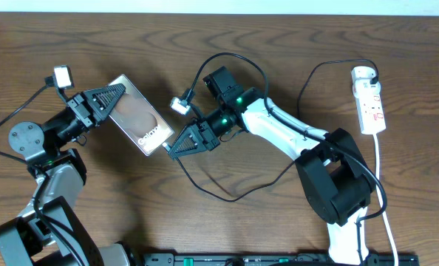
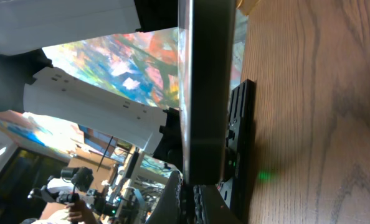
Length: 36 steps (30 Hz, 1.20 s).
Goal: Plug charger to phone and switch on socket
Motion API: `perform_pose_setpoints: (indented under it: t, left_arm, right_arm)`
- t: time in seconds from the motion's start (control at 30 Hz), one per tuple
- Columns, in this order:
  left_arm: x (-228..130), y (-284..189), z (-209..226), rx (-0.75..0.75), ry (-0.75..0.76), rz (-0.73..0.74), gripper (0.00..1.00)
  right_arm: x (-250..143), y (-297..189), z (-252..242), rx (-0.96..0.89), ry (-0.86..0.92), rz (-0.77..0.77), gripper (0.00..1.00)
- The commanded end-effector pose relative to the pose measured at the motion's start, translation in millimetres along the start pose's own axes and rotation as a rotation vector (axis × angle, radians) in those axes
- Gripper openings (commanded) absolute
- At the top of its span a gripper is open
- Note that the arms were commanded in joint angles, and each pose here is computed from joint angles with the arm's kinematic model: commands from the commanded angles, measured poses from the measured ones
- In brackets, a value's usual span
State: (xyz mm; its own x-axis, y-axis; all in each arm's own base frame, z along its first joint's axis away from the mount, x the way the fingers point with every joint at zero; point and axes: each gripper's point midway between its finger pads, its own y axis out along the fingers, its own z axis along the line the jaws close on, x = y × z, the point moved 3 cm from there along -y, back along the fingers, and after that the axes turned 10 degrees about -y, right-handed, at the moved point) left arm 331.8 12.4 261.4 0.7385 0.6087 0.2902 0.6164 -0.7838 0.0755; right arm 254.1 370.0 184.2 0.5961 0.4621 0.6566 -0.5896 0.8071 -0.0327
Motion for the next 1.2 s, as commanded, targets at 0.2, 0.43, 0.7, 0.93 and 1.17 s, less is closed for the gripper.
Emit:
perform_pose_setpoints:
  t: [0.2,0.43,0.7,0.93,1.17]
  left_arm:
    - [3.5,0.1,-10.3,-0.010,0.048,-0.011,0.07]
    - [3.7,0.1,-10.3,-0.010,0.017,-0.013,0.07]
    - [3.0,1.1,-10.5,-0.011,0.018,-0.010,0.07]
    - [-1.1,7.9,-11.6,-0.019,0.024,0.009,0.07]
    - [-1.3,8.3,-11.6,-0.020,0.026,0.009,0.07]
  right_arm:
    - [-2.1,8.4,3.6,0.040,0.005,0.008,0.01]
    - [-1.2,8.4,3.4,0.040,-0.007,0.008,0.01]
    - [-1.0,8.4,3.3,0.040,-0.010,0.008,0.01]
    - [-1.1,8.6,3.4,0.041,-0.010,0.008,0.01]
    - [-1.1,8.6,3.4,0.041,-0.010,0.008,0.01]
